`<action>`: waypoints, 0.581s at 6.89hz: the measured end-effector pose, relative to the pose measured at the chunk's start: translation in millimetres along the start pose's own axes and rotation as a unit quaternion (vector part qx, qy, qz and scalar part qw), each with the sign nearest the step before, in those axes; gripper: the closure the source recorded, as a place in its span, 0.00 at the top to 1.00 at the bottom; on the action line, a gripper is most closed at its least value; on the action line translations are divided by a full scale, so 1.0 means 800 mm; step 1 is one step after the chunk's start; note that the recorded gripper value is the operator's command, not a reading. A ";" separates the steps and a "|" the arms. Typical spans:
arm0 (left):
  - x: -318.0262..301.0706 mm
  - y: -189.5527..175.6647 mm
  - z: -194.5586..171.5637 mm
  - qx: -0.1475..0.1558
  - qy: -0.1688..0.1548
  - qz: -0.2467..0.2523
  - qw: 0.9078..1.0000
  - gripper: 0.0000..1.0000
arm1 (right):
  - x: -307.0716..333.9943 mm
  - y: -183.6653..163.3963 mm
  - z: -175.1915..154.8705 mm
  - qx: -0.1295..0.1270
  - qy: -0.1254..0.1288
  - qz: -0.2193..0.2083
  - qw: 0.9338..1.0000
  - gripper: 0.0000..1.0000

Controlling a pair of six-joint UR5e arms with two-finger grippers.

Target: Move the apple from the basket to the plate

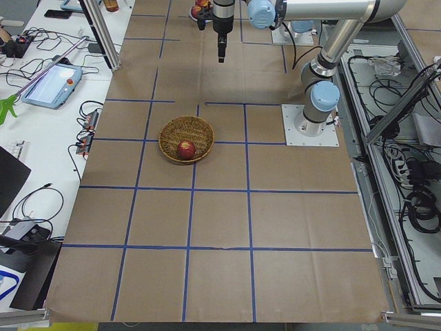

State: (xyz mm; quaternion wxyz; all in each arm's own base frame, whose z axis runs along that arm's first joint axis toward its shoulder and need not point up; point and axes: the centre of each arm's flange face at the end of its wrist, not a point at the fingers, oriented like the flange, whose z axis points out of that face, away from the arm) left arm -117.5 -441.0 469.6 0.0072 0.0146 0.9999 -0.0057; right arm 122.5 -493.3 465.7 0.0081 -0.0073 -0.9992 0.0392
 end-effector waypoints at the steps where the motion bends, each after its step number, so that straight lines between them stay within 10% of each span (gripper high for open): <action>1: 0.000 0.000 -0.001 0.000 -0.001 0.000 1.000 0.99 | 0.000 0.000 -0.001 0.000 0.000 -0.001 1.000 1.00; 4: 0.000 0.001 -0.001 0.000 -0.002 0.000 1.000 0.99 | 0.000 -0.001 -0.002 0.000 -0.001 -0.001 1.000 1.00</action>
